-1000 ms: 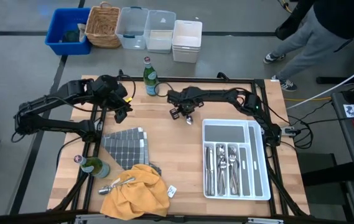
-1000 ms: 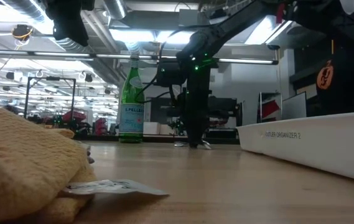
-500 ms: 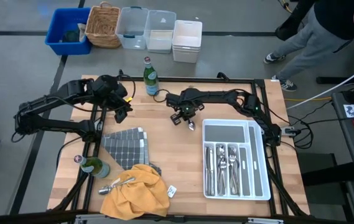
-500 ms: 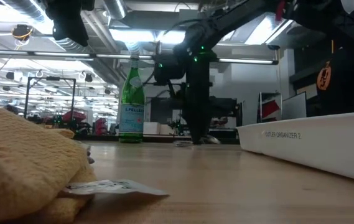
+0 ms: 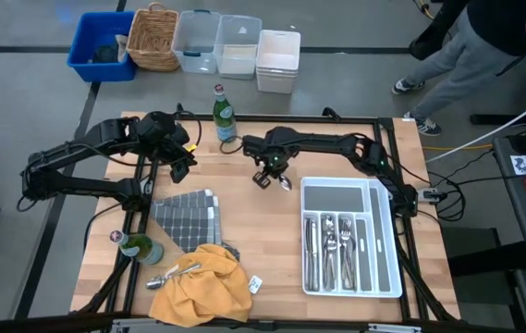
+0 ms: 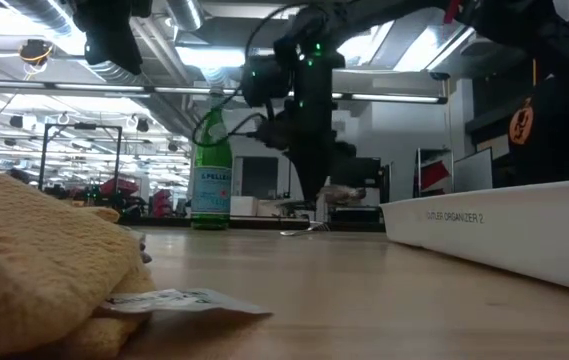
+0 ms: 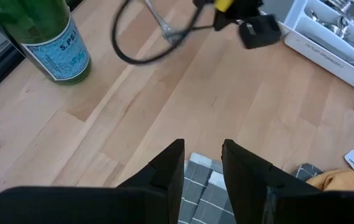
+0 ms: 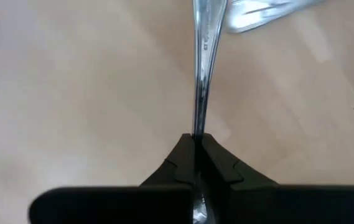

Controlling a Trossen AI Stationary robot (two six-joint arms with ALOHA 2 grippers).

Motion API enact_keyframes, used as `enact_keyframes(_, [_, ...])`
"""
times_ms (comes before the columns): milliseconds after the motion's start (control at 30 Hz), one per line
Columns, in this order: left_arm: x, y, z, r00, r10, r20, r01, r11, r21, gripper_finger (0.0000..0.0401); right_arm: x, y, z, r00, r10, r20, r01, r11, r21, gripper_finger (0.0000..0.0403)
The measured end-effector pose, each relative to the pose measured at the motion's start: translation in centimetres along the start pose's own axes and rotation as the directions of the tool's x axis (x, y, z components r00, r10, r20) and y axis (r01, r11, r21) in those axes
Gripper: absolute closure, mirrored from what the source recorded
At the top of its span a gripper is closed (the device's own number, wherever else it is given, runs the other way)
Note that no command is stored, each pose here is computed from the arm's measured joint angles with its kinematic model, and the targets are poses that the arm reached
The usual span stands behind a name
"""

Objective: Sort silverware
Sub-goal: Stack the silver spoon into the white utensil tray with the other silver spoons

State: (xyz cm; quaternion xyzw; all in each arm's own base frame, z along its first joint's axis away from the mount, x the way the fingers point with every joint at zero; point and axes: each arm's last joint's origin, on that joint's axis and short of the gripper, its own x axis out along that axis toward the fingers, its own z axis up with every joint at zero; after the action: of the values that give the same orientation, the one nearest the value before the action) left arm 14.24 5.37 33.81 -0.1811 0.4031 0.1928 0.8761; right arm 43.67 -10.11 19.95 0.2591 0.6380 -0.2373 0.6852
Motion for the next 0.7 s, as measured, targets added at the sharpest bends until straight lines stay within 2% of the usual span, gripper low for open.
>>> enact_keyframes(133, [0.0,0.0,0.0,1.0,0.0,0.0,0.0,1.0,0.0,0.0306,-1.3,1.7,-1.0,0.999,0.037,-0.039,-0.043,0.984,-0.174,0.0392])
enact_keyframes(333, [0.0,0.0,0.0,1.0,0.0,0.0,0.0,1.0,-0.021,0.0306,-3.8,4.4,-3.8,0.993,-0.014,-0.118,-0.032,0.924,-0.381,0.0391])
enact_keyframes(467, [0.0,0.0,0.0,1.0,0.0,0.0,0.0,0.999,-0.044,0.0306,-4.9,6.5,-6.3,0.986,-0.102,-0.13,0.021,0.857,-0.515,0.0391])
enact_keyframes(567, [0.0,0.0,0.0,1.0,-0.006,-0.001,0.006,0.998,-0.064,0.0306,-5.1,8.4,-7.9,0.988,-0.105,-0.114,0.02,0.818,-0.575,0.0391])
enact_keyframes(700, [0.0,-0.5,-0.1,1.0,-0.029,-0.005,0.028,0.994,-0.103,0.0306,-5.7,10.6,-10.4,0.99,-0.099,-0.101,0.004,0.735,-0.678,0.0391])
